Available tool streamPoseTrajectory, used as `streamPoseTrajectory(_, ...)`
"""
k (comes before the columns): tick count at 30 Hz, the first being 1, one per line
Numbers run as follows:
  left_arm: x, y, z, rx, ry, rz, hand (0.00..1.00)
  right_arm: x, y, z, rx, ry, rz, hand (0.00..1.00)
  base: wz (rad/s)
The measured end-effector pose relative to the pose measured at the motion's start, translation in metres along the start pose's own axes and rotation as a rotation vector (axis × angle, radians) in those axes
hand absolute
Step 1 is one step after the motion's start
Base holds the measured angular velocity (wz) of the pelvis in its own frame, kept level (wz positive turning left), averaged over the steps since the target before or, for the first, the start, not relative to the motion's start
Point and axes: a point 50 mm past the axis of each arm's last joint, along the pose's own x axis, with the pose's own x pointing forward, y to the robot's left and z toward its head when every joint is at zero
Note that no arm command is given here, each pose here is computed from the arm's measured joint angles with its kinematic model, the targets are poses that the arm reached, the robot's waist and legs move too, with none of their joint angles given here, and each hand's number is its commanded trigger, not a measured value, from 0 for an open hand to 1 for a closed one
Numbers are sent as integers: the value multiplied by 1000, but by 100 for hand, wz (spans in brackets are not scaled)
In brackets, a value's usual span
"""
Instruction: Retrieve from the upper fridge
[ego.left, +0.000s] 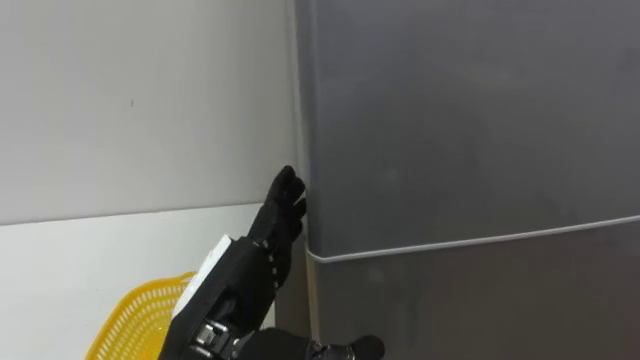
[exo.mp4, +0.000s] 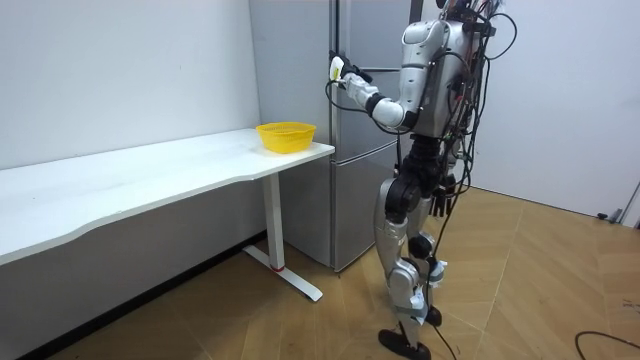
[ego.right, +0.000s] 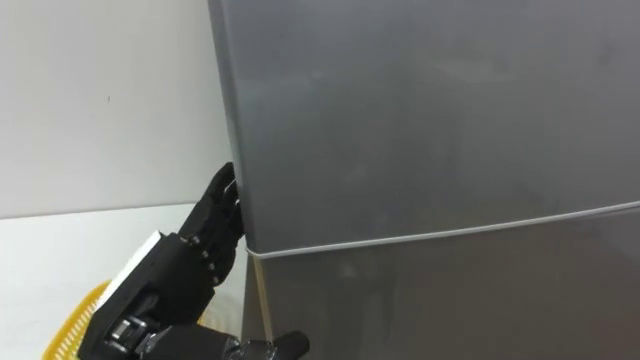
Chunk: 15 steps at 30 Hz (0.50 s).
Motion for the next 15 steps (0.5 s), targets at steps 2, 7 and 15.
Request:
streamPoseTrajectory(2,1,-1,0,0,-1,-14,0,0,-1,1,-2,-6,-6,0,0)
streamPoseTrajectory(7,1,-1,0,3,-1,-17,0,0,-1,1,-2,-6,-12,0,0)
streamPoseTrajectory(15,1,1,1,6,-2,7,0,0,-1,1,-3,-10,-9,0,-3)
